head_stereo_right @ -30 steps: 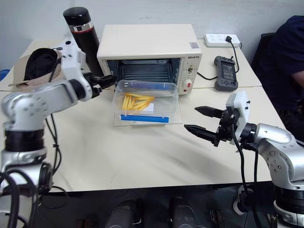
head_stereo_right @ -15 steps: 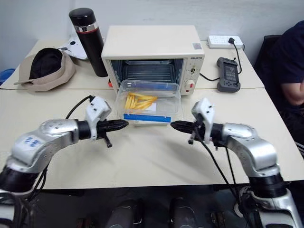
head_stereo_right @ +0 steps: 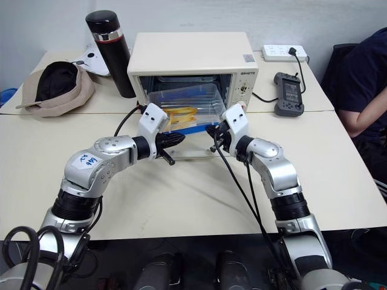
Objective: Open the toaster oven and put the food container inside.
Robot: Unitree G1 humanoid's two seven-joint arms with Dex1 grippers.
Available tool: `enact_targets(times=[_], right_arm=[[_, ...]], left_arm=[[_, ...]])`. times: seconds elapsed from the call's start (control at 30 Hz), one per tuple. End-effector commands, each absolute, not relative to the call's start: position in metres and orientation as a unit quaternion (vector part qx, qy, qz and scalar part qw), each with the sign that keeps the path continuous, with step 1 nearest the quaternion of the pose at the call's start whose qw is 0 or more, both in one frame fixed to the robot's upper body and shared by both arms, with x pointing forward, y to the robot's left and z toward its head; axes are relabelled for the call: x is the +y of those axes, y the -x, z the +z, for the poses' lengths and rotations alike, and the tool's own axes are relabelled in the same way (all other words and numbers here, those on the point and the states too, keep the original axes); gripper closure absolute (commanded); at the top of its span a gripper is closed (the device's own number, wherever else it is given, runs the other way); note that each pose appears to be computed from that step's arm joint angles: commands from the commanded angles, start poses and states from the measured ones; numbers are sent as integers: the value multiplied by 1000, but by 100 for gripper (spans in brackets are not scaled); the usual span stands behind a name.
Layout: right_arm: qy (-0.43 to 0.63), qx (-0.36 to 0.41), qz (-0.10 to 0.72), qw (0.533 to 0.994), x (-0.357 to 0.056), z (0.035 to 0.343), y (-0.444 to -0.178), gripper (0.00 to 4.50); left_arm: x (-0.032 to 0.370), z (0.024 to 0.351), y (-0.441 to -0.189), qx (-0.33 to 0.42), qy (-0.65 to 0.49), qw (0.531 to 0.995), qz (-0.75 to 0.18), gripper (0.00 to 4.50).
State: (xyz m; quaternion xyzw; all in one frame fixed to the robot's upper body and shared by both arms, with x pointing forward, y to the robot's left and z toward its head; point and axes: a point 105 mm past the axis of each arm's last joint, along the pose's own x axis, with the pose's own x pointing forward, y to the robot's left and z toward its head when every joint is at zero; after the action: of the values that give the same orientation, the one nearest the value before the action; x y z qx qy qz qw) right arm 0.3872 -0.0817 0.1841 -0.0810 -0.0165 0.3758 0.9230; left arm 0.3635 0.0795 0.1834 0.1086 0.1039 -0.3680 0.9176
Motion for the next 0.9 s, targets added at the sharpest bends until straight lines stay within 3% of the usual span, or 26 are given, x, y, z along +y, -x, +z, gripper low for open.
enact_targets(times=[0.03,0.3,0.7,0.9], right_arm=[[75,-50,366,926,-86,199,-388,450],[71,-58,379,921,-72,204,-394,450],[62,-88,332,937,-50,213,-429,450],[52,-105,315,942,-53,224,-440,450]], left_arm=[[83,200,-364,74,-115,924,-357,448],[111,206,-398,54,-100,955,-273,448],[101,218,-435,16,-72,964,-256,448],[103,225,-438,-7,-65,960,-274,448]])
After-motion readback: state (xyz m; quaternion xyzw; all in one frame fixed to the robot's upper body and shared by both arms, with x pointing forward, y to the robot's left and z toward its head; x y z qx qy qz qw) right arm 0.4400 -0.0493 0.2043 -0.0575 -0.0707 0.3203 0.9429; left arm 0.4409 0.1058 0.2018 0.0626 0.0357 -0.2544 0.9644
